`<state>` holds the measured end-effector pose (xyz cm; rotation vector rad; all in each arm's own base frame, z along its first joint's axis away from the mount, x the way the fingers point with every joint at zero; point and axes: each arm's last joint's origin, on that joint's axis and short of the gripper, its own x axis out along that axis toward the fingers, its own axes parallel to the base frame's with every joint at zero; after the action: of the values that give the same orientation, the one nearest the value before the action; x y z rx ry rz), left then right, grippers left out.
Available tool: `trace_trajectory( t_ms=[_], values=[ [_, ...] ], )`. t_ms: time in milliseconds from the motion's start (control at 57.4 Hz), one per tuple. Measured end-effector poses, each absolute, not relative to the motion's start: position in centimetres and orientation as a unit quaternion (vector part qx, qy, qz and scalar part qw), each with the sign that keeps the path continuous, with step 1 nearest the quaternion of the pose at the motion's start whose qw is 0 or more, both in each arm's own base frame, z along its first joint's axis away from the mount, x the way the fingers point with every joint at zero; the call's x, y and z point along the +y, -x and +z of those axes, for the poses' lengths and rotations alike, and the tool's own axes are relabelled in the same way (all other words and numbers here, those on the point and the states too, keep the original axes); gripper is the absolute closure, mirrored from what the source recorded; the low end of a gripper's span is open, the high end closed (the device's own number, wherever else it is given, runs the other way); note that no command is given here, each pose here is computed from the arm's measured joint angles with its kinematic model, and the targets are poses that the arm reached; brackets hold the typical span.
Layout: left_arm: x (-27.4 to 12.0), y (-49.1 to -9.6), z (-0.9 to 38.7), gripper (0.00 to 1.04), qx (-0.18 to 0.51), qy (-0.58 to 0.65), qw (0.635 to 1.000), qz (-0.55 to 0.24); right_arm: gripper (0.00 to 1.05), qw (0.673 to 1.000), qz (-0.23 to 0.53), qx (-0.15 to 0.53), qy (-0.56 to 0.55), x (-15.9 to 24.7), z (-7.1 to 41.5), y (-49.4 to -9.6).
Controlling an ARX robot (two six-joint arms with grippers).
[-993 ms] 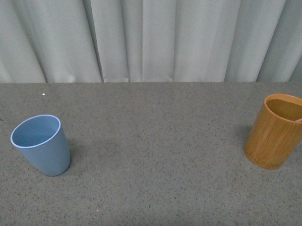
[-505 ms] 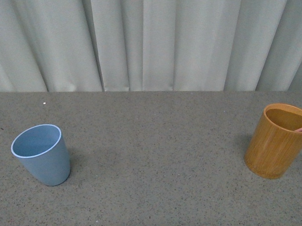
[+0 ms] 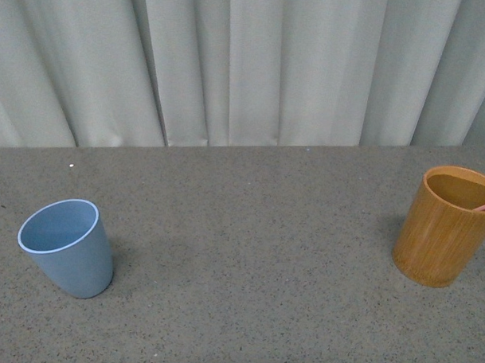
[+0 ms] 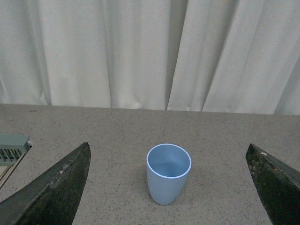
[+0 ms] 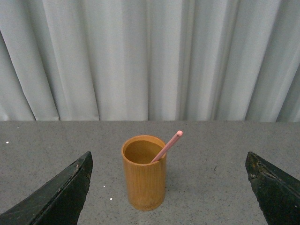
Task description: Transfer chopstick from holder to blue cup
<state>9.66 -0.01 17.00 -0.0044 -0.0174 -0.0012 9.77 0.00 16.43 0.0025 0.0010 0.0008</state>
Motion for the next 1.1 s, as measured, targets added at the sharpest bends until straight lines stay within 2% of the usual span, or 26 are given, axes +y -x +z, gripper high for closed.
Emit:
trace_trajectory(
  t_ms=[1098],
  values=[
    [-0.01, -9.66, 17.00, 0.07, -0.009, 0.002, 1.000, -0.001, 0.10, 1.000, 0.000, 0.000, -0.001, 0.00, 16.43, -9.77]
  ],
)
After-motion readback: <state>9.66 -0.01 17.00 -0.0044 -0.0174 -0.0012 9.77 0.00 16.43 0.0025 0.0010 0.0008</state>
